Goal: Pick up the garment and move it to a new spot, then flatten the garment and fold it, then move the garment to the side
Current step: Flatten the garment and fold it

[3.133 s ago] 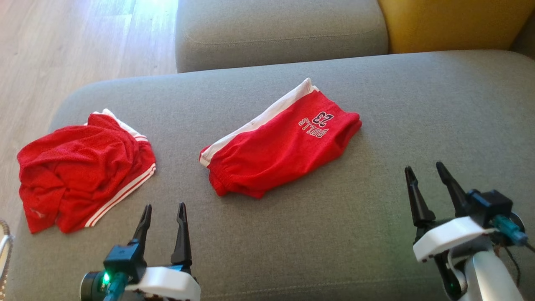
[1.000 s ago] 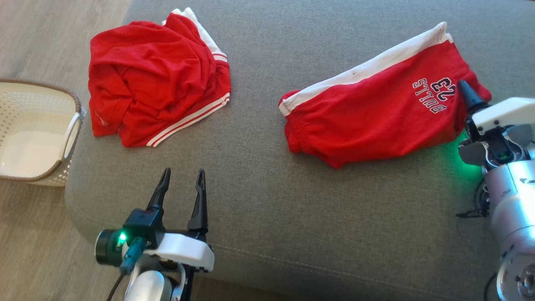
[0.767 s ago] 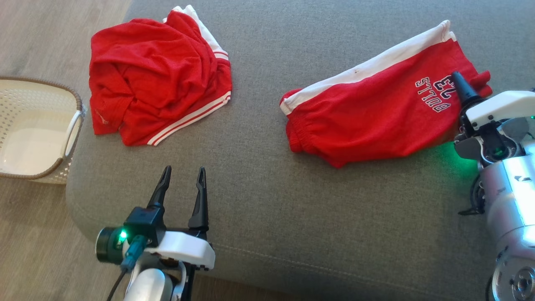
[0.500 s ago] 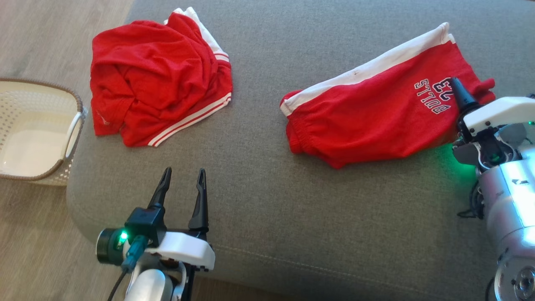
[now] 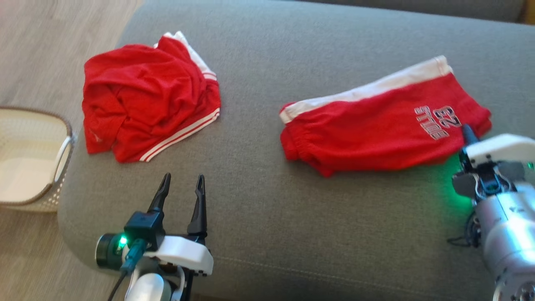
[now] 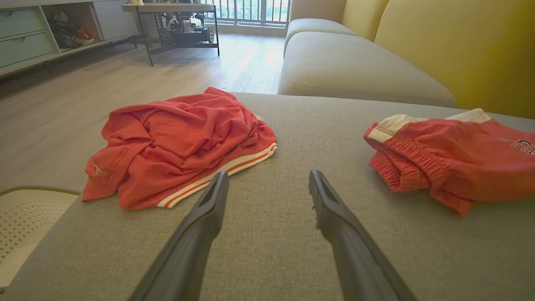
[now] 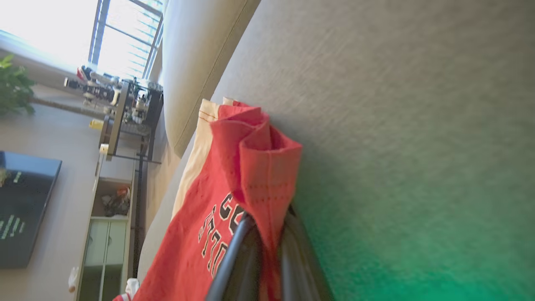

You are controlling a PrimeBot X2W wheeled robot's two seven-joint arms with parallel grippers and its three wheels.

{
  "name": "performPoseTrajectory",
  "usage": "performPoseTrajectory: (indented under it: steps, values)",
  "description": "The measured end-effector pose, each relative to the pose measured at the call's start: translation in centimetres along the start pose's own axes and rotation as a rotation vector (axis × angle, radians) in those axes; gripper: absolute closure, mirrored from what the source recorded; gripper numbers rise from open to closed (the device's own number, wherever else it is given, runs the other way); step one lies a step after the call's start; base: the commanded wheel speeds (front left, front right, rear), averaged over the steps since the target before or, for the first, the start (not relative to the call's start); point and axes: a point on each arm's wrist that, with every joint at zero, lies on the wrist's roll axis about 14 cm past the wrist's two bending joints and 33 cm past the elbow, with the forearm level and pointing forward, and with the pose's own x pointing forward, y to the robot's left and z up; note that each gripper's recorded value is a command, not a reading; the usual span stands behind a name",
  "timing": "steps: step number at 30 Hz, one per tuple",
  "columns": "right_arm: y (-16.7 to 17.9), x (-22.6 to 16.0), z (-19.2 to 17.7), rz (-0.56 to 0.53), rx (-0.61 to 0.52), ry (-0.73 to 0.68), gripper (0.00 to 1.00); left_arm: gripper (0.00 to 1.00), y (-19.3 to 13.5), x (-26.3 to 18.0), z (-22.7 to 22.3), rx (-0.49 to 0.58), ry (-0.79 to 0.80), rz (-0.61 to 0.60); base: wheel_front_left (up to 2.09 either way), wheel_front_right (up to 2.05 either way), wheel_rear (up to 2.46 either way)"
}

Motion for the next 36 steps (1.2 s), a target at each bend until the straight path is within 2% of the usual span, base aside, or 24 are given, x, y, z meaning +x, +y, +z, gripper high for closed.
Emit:
performPoseTrajectory:
  steps: [10, 15, 19, 28, 32, 36]
  values:
    - [-4.4, -4.1, 0.5, -0.086, 0.179, -0.115, 1.00, 0.00, -0.9, -1.3, 0.3, -0.025, -0.017, -0.032, 0.00, 0.00, 0.00]
    - [-8.0, -6.8, 1.0, -0.157, 0.288, -0.210, 1.00, 0.00, -1.2, -1.8, 0.8, -0.037, -0.037, -0.043, 0.00, 0.00, 0.00]
    - [-9.7, -8.3, 0.8, -0.190, 0.327, -0.238, 1.00, 0.00, -1.7, -2.3, 0.6, -0.040, -0.035, -0.061, 0.00, 0.00, 0.00]
    - [-9.0, -8.6, 1.4, -0.176, 0.280, -0.263, 1.00, 0.00, -1.9, -2.5, 0.7, -0.042, -0.041, -0.074, 0.00, 0.00, 0.00]
    - [-6.6, -8.1, 2.0, -0.122, 0.232, -0.261, 1.00, 0.00, -1.4, -2.7, 0.8, -0.044, -0.046, -0.061, 0.00, 0.00, 0.00]
    - [-2.6, -7.4, 2.7, -0.031, 0.152, -0.257, 1.00, 0.00, -1.2, -3.1, 1.0, -0.047, -0.052, -0.061, 0.00, 0.00, 0.00]
